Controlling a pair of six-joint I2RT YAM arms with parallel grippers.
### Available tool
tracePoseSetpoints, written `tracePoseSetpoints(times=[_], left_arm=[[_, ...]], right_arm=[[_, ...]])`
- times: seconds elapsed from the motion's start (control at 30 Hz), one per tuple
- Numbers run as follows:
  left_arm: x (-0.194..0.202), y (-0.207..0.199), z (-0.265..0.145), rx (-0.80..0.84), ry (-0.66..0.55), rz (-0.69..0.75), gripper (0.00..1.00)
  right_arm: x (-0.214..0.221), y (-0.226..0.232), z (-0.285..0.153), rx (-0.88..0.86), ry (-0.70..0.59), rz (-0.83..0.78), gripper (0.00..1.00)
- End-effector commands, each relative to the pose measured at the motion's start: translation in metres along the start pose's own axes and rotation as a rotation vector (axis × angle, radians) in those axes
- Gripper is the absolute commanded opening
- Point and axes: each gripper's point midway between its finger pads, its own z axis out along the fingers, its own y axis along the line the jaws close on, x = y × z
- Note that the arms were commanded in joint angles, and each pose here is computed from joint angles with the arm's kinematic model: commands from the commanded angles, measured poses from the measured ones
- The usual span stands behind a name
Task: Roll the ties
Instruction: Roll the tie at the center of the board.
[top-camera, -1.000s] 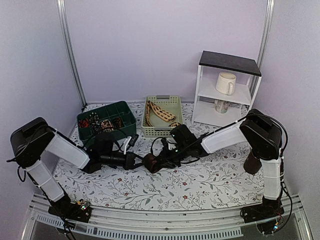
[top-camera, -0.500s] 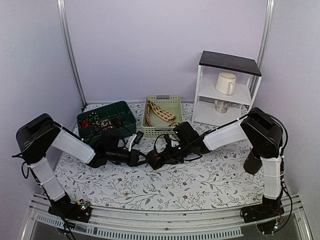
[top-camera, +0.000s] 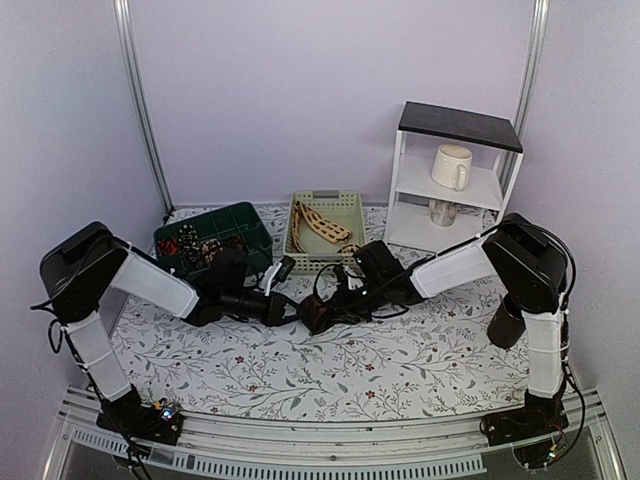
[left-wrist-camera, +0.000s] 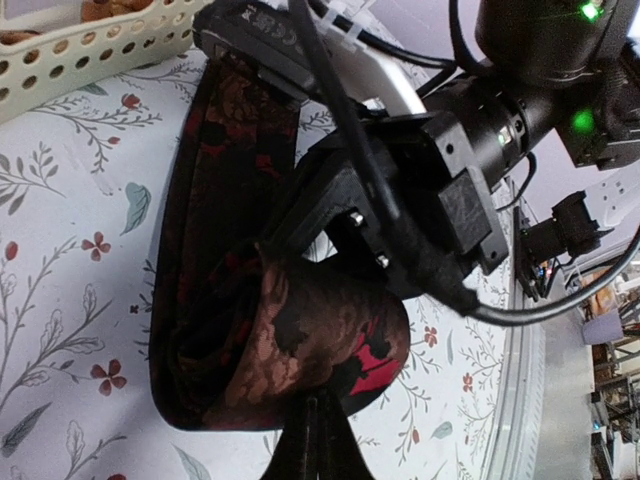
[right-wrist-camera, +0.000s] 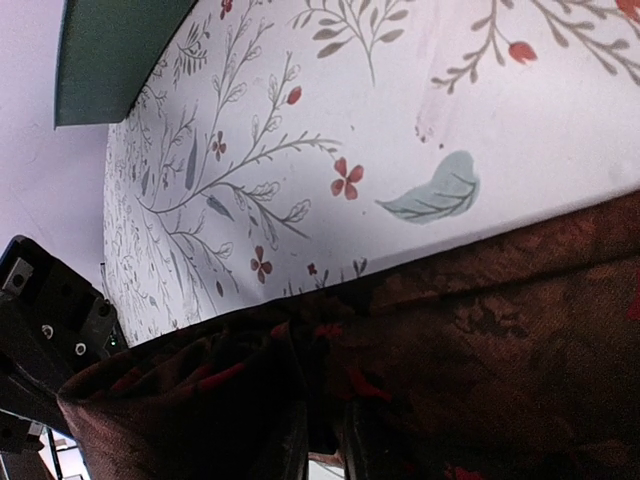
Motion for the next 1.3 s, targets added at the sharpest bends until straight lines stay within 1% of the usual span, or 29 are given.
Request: tracePoseSetpoints(times=[0.0, 0.27, 0.63, 0.9, 1.2, 1.27], left_arm=[[-0.002, 0.006, 0.004, -0.005, 0.018, 0.005, 0.00], [-0.008, 0.007, 0.009, -0.004, 0.024, 0.011, 0.00], [-0.012, 0.010, 0.015, -0.012, 0.040, 0.019, 0.00], [-0.015, 0.011, 0.020, -0.009, 0.046, 0.016, 0.00], [-0.020, 0.017, 0.028, -0.031, 0.057, 0.035, 0.00], [-0.022, 0.017, 0.029, -0.031, 0.057, 0.040, 0.00]], right_arm=[[-0.012, 0.017, -0.017, -0.040, -0.047, -0.024, 0.16], [-0.017, 0.017, -0.024, -0.041, -0.080, 0.012, 0.08], [-0.024, 0.010, -0.033, -0.005, -0.125, 0.073, 0.10], [-0.028, -0.008, -0.048, 0.106, -0.171, 0.078, 0.09], [-0.061, -0.042, -0.080, 0.178, -0.253, 0.086, 0.08], [-0.069, -0.054, -0.082, 0.203, -0.256, 0.096, 0.07]])
